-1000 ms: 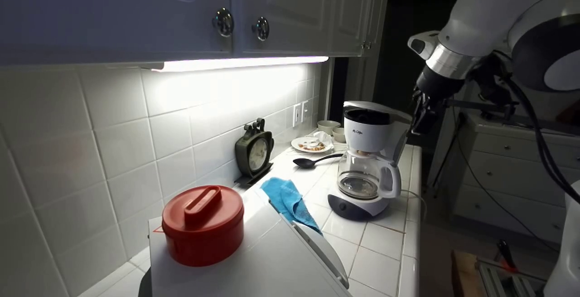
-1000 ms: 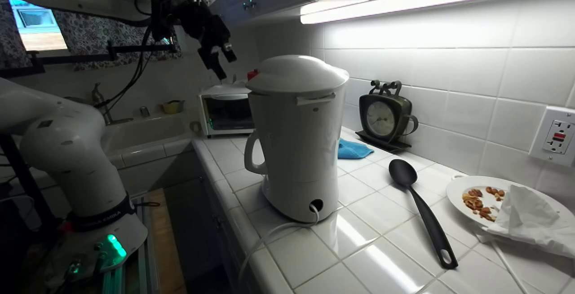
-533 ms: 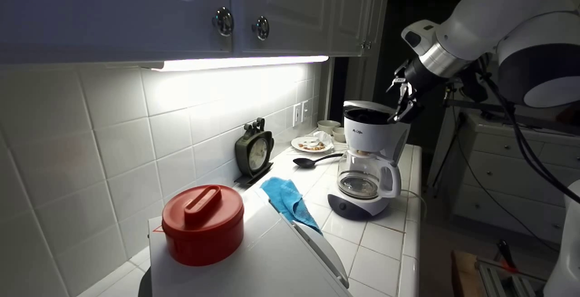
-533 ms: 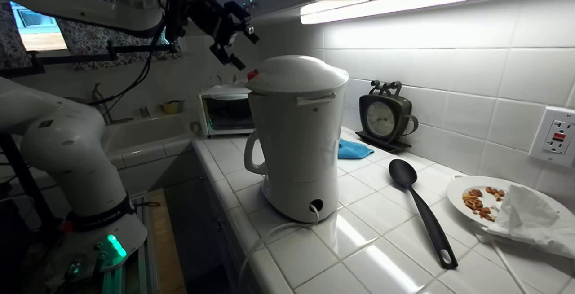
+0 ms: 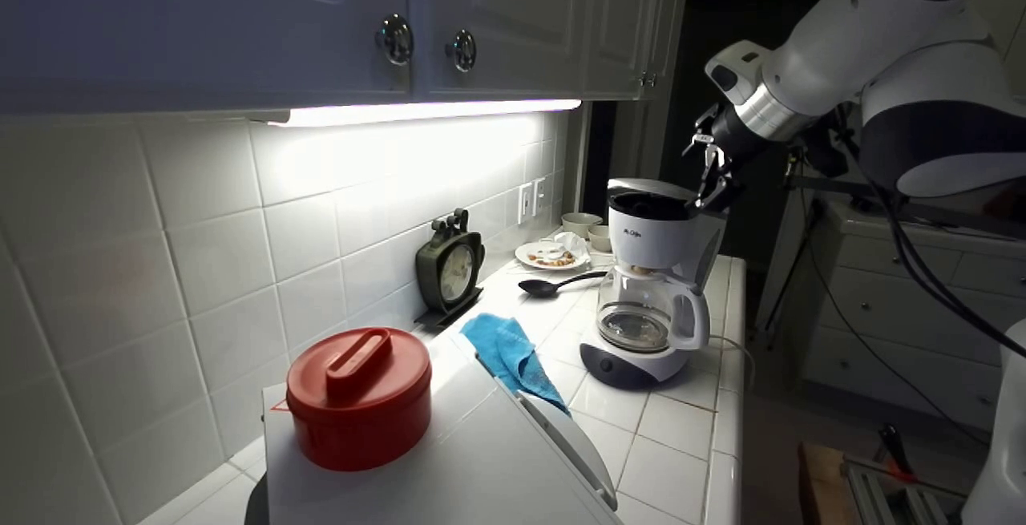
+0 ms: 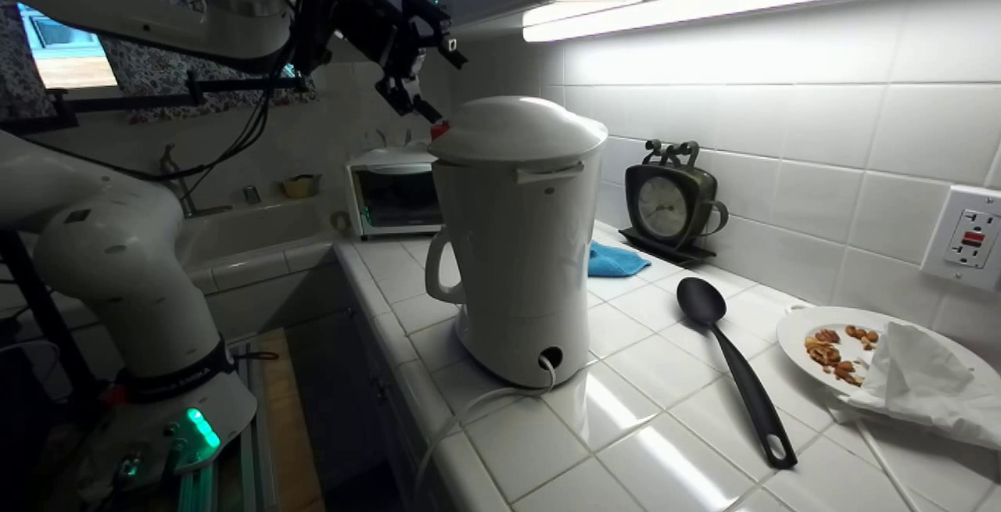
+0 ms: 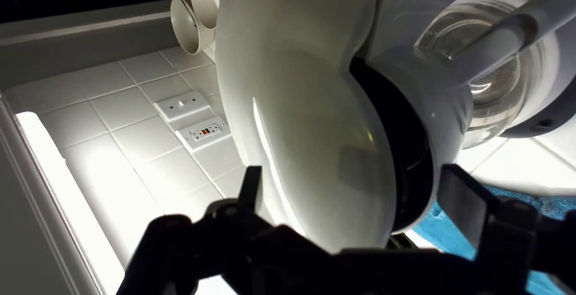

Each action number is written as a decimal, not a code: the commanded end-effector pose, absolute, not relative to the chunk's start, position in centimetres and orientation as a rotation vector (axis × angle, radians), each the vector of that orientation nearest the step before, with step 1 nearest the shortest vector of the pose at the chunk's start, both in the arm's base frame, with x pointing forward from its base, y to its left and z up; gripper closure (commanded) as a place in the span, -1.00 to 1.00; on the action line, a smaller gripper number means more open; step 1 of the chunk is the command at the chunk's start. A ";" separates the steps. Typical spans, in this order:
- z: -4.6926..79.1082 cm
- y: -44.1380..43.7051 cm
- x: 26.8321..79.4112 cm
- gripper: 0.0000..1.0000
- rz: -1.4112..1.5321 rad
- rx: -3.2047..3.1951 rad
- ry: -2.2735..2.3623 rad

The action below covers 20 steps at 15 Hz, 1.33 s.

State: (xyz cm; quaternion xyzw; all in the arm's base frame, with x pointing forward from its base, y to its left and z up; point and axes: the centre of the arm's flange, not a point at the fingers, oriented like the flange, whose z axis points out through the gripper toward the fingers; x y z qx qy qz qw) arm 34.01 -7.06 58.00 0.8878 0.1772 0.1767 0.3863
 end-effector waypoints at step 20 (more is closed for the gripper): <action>57.6 -9.2 36.7 -1.00 0.542 2.237 0.480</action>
